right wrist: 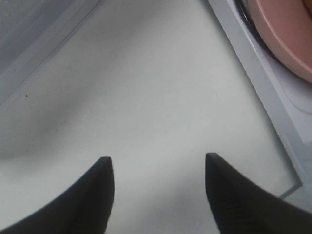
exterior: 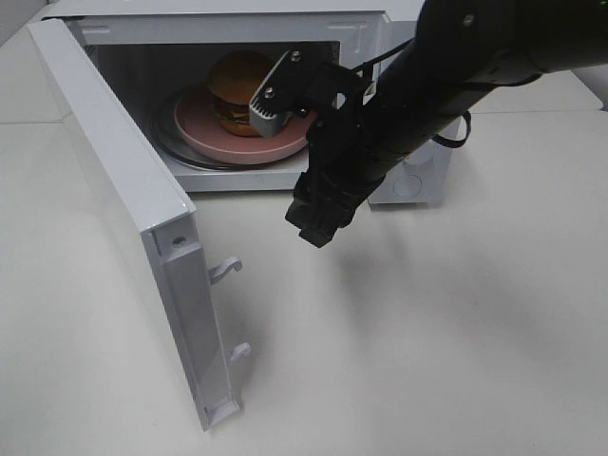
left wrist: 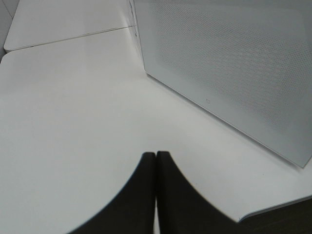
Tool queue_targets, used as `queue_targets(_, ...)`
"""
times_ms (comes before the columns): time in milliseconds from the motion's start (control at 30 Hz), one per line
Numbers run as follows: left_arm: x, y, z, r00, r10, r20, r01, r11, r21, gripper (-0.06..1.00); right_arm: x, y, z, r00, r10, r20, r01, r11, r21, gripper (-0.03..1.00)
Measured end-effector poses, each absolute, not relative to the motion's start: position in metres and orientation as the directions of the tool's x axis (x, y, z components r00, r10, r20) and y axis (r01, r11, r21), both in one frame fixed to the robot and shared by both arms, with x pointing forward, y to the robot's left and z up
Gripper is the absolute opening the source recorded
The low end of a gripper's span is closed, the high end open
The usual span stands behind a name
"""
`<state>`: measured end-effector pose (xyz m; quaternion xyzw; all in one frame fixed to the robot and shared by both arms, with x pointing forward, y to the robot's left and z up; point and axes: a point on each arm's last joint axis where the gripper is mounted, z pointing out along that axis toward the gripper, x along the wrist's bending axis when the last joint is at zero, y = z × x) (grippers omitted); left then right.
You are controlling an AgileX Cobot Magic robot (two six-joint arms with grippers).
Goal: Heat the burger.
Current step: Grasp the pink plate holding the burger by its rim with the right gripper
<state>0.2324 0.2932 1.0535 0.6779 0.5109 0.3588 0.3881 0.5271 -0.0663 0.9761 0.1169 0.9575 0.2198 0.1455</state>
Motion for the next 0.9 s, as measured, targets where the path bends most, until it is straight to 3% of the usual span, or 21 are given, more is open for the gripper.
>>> queue_targets(267,0.232,0.293,1.054,0.220,0.971,0.090,0.414,-0.177,0.893,0.00,0.536,-0.041,0.968,-0.933,0.115,-0.342,-0.018,0.931,0.364,0.68)
queue_targets(633,0.232,0.293,1.054,0.220,0.971,0.090,0.414,-0.177,0.893,0.00,0.545,-0.013,0.991,-0.828,-0.053,-0.559,-0.254,0.923,0.288,0.72)
queue_targets(900,0.232,0.293,1.054,0.220,0.971,0.090,0.414,-0.177,0.893,0.00,0.554,-0.002,0.994,-0.799,-0.063,-0.598,-0.288,0.913,0.288,0.76)
